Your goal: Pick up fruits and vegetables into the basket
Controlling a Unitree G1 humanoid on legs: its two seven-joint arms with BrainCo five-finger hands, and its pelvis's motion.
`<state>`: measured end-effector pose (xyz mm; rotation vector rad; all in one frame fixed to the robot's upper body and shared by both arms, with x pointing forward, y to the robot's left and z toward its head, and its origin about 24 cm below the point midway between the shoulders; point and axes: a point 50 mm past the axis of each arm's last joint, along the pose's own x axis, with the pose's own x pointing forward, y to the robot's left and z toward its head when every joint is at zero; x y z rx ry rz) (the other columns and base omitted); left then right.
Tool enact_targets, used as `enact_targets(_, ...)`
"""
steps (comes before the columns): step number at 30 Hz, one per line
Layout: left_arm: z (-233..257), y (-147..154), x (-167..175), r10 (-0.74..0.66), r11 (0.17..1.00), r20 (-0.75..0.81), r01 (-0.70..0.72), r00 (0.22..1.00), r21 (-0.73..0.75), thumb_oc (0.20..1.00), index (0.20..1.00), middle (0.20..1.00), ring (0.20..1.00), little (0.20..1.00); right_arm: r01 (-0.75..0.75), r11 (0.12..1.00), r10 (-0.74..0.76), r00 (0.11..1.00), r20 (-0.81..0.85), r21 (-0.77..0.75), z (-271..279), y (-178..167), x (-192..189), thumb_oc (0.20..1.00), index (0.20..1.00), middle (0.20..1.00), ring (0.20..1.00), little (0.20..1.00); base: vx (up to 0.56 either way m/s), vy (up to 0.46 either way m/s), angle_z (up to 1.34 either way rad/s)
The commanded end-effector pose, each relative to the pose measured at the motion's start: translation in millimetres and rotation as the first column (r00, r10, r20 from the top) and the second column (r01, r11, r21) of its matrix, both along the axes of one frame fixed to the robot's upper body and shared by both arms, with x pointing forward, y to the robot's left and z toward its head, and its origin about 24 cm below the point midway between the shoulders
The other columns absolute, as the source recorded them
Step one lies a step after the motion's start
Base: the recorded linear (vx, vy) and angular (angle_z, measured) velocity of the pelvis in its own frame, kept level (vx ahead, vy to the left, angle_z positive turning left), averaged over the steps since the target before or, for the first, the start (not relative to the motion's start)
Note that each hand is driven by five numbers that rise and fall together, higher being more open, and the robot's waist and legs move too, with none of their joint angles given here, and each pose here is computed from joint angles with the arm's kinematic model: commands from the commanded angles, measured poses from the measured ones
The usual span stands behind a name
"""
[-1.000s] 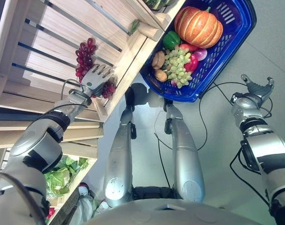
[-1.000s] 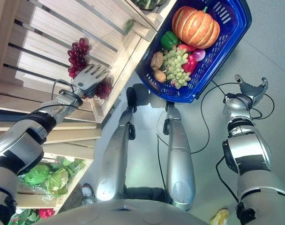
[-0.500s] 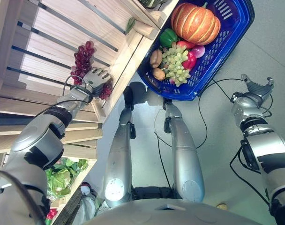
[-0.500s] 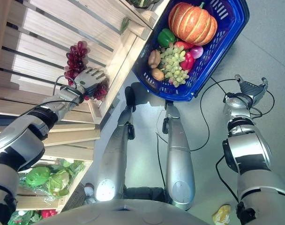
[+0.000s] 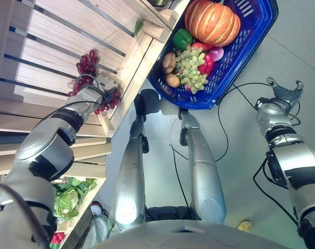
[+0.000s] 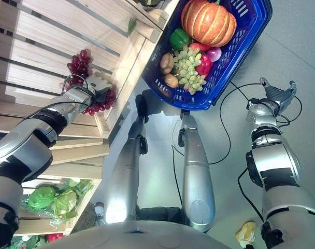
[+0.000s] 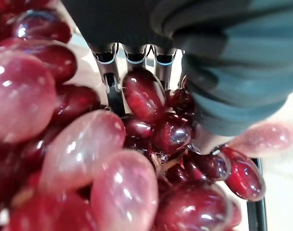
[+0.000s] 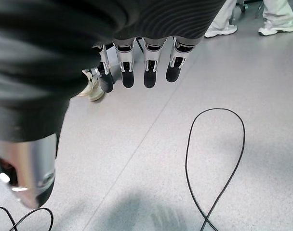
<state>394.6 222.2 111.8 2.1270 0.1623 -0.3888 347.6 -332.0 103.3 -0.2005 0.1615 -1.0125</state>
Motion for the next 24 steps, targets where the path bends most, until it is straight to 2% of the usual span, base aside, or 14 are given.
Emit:
enact_targets(1,-40.9,48.8,-25.8,0.211,0.977,-0.13,-0.204,0.969,0.06,0.2,0.2,0.2,0.2,0.2,0.075,0.996,-0.077,0.996,-0.048,-0.043,-10.5,-20.8,-18.7,1.0,1.0,1.0,1.0,1.0,0.0,-0.007,0.04)
enact_targets(7,-37.3,47.0,-23.6,0.205,0.978,-0.095,-0.207,0.974,-0.015,0.2,0.2,0.2,0.2,0.2,0.074,0.996,-0.076,0.996,-0.05,-0.041,-11.3,-19.9,-18.5,1.0,1.0,1.0,1.0,1.0,0.0,-0.001,0.01)
enact_targets(9,-34.7,46.7,-22.3,0.243,0.958,-0.076,-0.251,0.967,-0.141,0.2,0.2,0.2,0.2,0.2,0.071,0.997,-0.073,0.996,-0.051,-0.04,-11.8,-19.1,-18.2,1.0,1.0,1.0,1.0,1.0,0.0,0.0,0.0)
enact_targets(11,-33.3,44.8,-21.2,0.315,0.867,-0.095,-0.327,0.944,-0.377,0.2,0.2,0.2,0.2,0.2,0.072,0.997,-0.074,0.996,-0.051,-0.039,-12.7,-16.8,-17.4,1.0,1.0,1.0,1.0,1.0,0.0,0.003,-0.02)
enact_targets(12,-32.5,41.9,-20.3,0.345,0.78,-0.086,-0.336,0.935,-0.528,0.2,0.2,0.2,0.2,0.2,0.074,0.997,-0.076,0.996,-0.053,-0.037,-14.4,-16.7,-18.3,1.0,1.0,1.0,1.0,1.0,0.0,0.0,0.0)
enact_targets(13,-32.3,41.2,-20.1,0.362,0.727,-0.09,-0.342,0.928,-0.596,0.2,0.2,0.2,0.2,0.2,0.073,0.997,-0.075,0.996,-0.055,-0.038,-16.3,-16.5,-19.2,1.0,1.0,1.0,1.0,1.0,0.0,0.0,0.0)
enact_targets(15,-25.2,41.5,-18.2,0.399,0.549,-0.075,-0.303,0.914,-0.779,0.2,0.2,0.2,0.2,0.2,0.074,0.997,-0.076,0.995,-0.058,-0.038,-17.4,-18.7,-21.1,1.0,1.0,1.0,1.0,1.0,0.0,0.0,0.0)
enact_targets(16,-20.6,42.3,-17.5,0.414,0.424,-0.086,-0.276,0.906,-0.863,0.2,0.2,0.2,0.2,0.2,0.074,0.997,-0.076,0.995,-0.059,-0.039,-19.1,-19.7,-22.6,1.0,1.0,1.0,1.0,1.0,0.01,0.023,0.04)
enact_targets(17,-12.6,45.2,-16.7,0.432,0.234,-0.1,-0.218,0.897,-0.948,0.2,0.2,0.2,0.2,0.2,0.072,0.997,-0.075,0.995,-0.063,-0.04,-21.5,-21.1,-24.9,1.0,1.0,1.0,1.0,1.0,0.01,0.021,0.04)
enact_targets(19,-9.8,46.1,-16.8,0.432,0.15,-0.109,-0.191,0.895,-0.97,0.2,0.2,0.2,0.2,0.2,0.071,0.997,-0.074,0.995,-0.065,-0.042,-22.8,-21.3,-25.8,1.0,1.0,1.0,1.0,1.0,0.01,0.009,0.02)
enact_targets(20,-3.8,49.2,-17.4,0.429,-0.036,-0.133,-0.131,0.894,-0.991,0.2,0.2,0.2,0.2,0.2,0.067,0.997,-0.07,0.995,-0.066,-0.043,-26.1,-21.7,-28.1,1.0,1.0,1.0,1.0,1.0,0.0,0.0,0.0)
enact_targets(22,4.7,52.0,-17.7,0.412,-0.232,-0.149,-0.055,0.899,-0.971,0.2,0.2,0.2,0.2,0.2,0.062,0.997,-0.065,0.996,-0.065,-0.047,-29.8,-20.9,-30.1,1.0,1.0,1.0,1.0,1.0,0.0,0.0,0.0)
enact_targets(24,11.4,52.3,-18.0,0.393,-0.383,-0.149,0.014,0.907,-0.924,0.2,0.2,0.2,0.2,0.2,0.053,0.997,-0.056,0.997,-0.061,-0.052,-30.8,-21.4,-31.3,1.0,1.0,1.0,1.0,1.0,0.0,0.0,0.0)
